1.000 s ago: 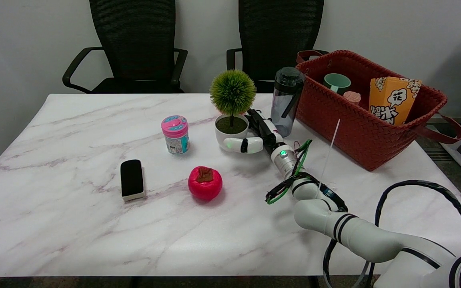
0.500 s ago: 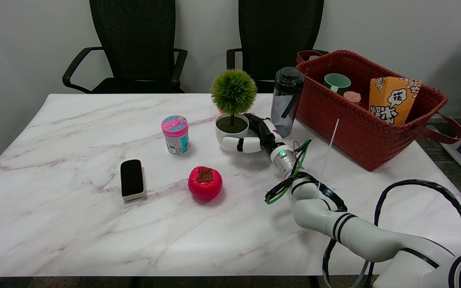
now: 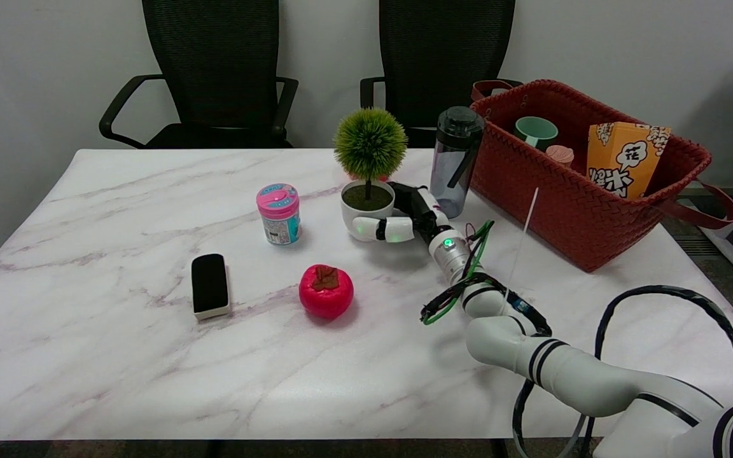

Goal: Pick up the potted plant.

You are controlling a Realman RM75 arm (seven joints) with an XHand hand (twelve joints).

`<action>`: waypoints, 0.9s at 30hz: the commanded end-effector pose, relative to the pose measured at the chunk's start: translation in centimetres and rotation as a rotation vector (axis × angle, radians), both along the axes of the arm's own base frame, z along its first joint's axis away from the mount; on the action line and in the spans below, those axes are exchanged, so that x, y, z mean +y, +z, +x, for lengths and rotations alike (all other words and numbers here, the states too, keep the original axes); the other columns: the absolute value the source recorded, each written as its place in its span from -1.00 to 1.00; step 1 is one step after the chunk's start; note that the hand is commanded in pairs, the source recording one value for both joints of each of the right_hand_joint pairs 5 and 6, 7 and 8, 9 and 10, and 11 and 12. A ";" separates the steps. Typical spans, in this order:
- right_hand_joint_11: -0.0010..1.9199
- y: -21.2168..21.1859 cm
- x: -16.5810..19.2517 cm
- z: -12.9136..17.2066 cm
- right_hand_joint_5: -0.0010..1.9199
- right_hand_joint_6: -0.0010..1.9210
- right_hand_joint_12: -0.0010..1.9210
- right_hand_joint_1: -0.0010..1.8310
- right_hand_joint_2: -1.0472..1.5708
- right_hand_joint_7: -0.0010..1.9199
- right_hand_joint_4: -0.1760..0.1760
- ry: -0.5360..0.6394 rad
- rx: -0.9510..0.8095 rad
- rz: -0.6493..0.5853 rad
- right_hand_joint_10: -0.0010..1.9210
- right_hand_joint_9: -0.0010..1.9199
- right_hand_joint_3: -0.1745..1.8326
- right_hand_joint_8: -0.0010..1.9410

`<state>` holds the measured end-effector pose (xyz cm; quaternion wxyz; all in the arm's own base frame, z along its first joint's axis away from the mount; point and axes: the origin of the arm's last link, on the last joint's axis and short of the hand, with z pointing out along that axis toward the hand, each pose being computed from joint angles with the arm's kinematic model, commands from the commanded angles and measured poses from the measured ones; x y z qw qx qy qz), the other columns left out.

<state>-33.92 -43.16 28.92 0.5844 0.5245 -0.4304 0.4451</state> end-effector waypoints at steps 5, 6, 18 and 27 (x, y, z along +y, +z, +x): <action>-0.66 -0.2 0.2 2.7 -0.11 -0.12 -0.66 0.36 0.15 0.00 0.00 0.115 -0.006 0.021 -0.41 -0.41 -0.03 -0.01; -0.66 -0.2 0.3 3.0 -0.11 -0.11 -0.66 0.36 0.15 0.00 0.00 0.125 -0.006 0.022 -0.41 -0.41 -0.03 -0.01; -0.64 -0.5 0.9 6.0 -0.10 -0.10 -0.64 0.36 0.19 0.03 0.00 0.228 -0.015 0.062 -0.40 -0.40 0.04 0.02; -0.61 -1.5 3.4 11.3 -0.10 -0.10 -0.61 0.36 0.21 0.04 0.00 0.360 -0.031 0.175 -0.38 -0.38 0.06 0.03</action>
